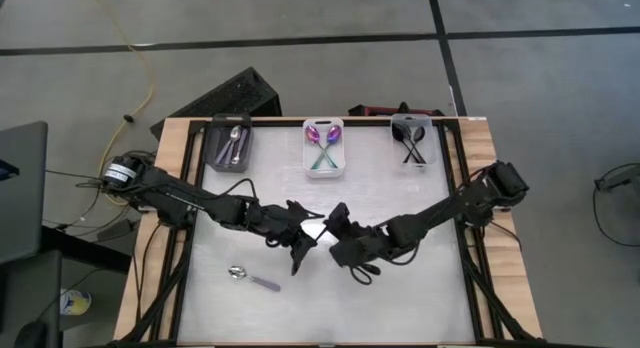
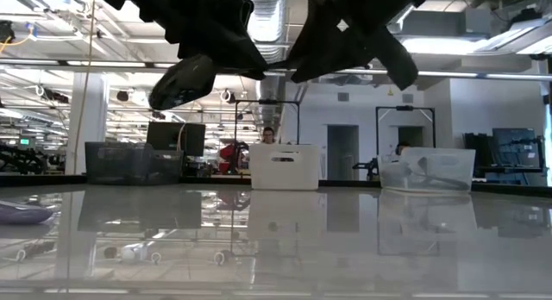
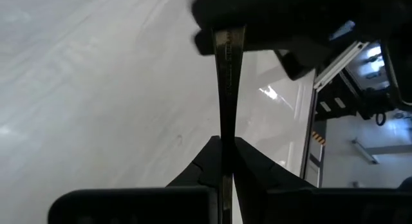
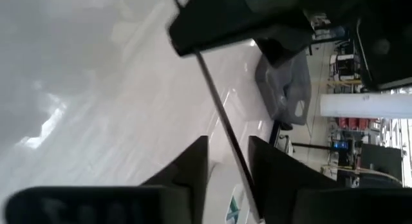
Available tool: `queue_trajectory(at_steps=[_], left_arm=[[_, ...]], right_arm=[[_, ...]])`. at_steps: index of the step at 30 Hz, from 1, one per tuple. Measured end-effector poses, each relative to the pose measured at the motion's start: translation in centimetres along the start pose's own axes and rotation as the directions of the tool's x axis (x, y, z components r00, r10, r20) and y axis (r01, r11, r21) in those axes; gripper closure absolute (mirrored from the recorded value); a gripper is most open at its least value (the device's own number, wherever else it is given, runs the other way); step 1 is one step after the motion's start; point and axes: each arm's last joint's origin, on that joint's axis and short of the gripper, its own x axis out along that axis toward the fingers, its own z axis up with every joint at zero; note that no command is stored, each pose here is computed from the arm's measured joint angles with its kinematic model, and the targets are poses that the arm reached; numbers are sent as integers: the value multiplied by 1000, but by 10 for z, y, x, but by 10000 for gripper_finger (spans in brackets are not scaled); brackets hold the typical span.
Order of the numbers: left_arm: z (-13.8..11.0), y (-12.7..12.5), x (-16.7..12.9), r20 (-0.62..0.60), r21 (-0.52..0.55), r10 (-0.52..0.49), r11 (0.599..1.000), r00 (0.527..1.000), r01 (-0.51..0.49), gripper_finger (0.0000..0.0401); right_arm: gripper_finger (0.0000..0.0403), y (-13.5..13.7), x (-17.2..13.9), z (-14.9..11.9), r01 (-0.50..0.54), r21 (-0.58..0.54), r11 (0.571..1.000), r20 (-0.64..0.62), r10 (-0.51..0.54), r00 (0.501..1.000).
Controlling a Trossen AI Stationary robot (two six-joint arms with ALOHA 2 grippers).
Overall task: Sort silverware by color (type)
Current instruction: Put the black spoon into the transparent bin
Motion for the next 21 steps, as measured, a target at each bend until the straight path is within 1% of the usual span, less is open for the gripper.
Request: queue_trajectory(at_steps=[4,7,9,11,13,15,18,19,21], left_arm=[[0,0,0,-2,8,4,1000,1000,-4,395],[0,0,-1,10,9,14,1000,1000,-14,394],[0,0,0,18,11,18,1000,1000,-18,389],[1,0,0,27,22,18,1000,999,-19,376],[3,-1,-1,43,37,20,999,999,-22,359],[6,-3,-5,55,49,12,999,998,-15,341],[18,-10,-19,83,74,-13,997,996,7,321],[21,-10,-26,94,82,-9,997,996,1,316],[27,-12,-42,141,105,23,994,990,-38,310]], right_arm=[[326,2,-5,3,0,-2,1000,18,0,1000],[376,7,-7,3,-33,-6,999,18,33,999],[380,9,-7,3,-74,34,997,35,72,997],[380,10,-8,1,-109,118,987,34,105,994],[380,14,-8,-3,-180,167,969,19,180,984],[380,22,-10,-9,-286,176,942,-3,291,957],[380,29,-12,-19,-422,223,879,-42,441,896],[380,30,-13,-24,-445,244,862,-77,475,877],[380,26,-17,-36,-452,305,838,-153,512,845]])
